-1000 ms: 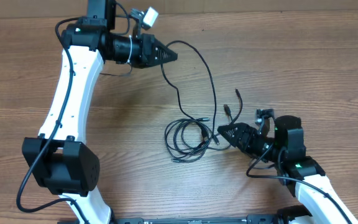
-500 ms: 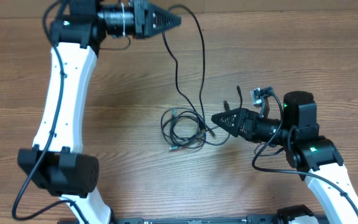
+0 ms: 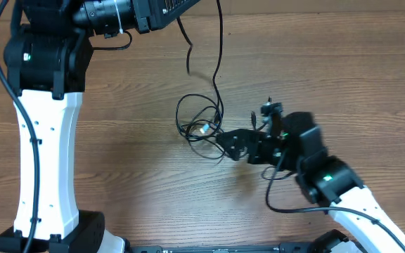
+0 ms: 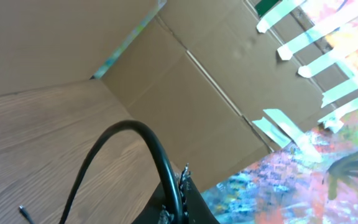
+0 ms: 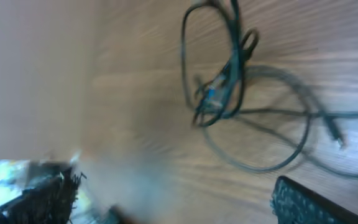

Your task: Untangle cables

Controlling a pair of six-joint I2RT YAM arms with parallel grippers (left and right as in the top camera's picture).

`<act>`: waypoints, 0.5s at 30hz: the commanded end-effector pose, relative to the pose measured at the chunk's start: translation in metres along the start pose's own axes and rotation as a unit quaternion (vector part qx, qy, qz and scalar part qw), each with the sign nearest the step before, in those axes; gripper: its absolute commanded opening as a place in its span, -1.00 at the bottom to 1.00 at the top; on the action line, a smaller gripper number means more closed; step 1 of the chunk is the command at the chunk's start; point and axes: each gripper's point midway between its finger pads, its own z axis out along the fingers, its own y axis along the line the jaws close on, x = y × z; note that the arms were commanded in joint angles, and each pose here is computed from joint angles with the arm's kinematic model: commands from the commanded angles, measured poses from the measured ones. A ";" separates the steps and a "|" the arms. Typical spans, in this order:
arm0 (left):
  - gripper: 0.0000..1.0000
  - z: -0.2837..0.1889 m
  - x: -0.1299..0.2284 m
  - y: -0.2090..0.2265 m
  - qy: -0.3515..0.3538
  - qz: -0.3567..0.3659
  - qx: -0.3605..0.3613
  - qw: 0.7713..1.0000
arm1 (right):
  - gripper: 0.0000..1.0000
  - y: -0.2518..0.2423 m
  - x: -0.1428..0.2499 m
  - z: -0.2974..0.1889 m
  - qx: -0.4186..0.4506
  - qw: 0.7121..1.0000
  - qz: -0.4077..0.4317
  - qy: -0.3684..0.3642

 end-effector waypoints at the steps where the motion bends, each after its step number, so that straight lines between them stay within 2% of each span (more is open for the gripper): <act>1: -0.91 -0.002 -0.002 -0.025 -0.011 -0.012 0.007 1.000 | 0.99 -0.024 -0.032 0.009 0.102 0.989 0.000 -0.105; 8: -0.92 0.004 0.002 -0.050 -0.007 -0.005 0.035 0.999 | 0.99 -0.051 -0.048 0.053 0.144 0.979 0.018 -0.145; 12: -0.92 0.000 0.000 -0.058 -0.010 0.005 0.046 0.999 | 0.91 -0.090 -0.038 0.077 0.203 0.969 0.035 -0.135; 15: -0.92 -0.007 -0.005 -0.054 -0.017 0.007 0.039 0.999 | 0.88 -0.128 -0.032 0.075 0.273 0.951 0.051 -0.133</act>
